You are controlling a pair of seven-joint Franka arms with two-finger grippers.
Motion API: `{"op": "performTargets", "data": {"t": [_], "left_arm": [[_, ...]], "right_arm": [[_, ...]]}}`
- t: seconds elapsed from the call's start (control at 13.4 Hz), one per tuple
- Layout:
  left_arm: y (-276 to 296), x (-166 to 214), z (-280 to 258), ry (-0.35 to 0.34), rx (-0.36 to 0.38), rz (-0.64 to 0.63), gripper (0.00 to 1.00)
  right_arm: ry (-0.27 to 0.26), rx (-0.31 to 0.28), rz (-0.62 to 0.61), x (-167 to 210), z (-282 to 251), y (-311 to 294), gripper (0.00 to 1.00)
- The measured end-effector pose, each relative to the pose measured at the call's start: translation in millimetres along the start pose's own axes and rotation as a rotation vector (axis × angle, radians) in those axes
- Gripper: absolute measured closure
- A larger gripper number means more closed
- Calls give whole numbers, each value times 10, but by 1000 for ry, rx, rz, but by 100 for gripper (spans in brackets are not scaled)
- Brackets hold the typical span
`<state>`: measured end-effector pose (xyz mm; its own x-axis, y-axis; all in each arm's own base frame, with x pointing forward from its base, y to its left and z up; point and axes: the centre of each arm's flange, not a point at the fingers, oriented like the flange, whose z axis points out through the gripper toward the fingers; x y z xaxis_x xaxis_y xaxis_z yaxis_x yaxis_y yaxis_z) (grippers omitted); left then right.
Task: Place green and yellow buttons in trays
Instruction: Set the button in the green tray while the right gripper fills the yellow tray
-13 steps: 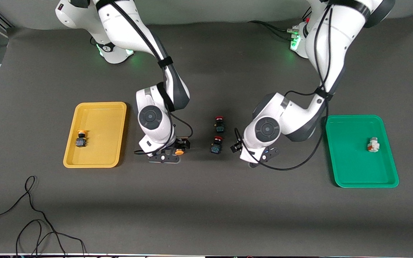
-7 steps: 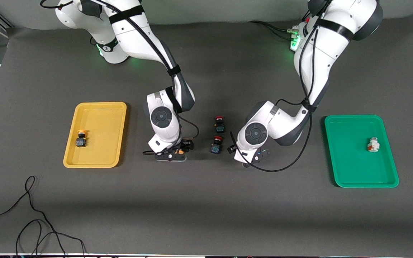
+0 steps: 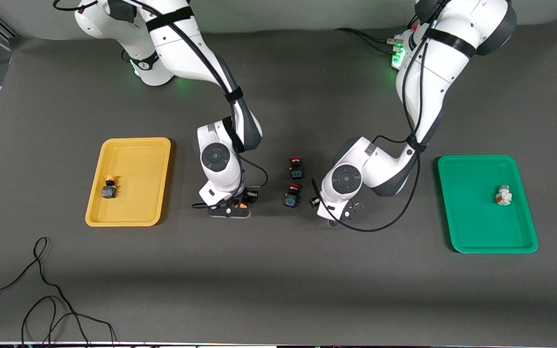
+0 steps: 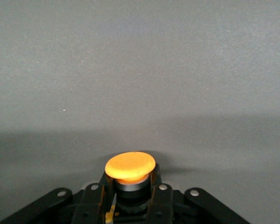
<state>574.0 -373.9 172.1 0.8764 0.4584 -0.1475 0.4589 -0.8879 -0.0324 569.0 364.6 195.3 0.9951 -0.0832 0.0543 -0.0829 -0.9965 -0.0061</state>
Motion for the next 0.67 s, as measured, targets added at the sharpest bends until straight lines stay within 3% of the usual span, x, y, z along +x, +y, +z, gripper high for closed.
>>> {"op": "performTargets", "data": {"t": [0.15, 0.37, 0.67], "left_arm": [[4, 14, -94, 10, -7, -5, 57], [-38, 63, -363, 21, 13, -29, 58], [-347, 147, -1415, 13, 121, -52, 58]], "right_arm": [[-35, 13, -3, 91, -441, -17, 67], [-64, 10, -16, 285, -1412, 189, 67], [-94, -4, -129, 599, -2040, 1428, 67]]}}
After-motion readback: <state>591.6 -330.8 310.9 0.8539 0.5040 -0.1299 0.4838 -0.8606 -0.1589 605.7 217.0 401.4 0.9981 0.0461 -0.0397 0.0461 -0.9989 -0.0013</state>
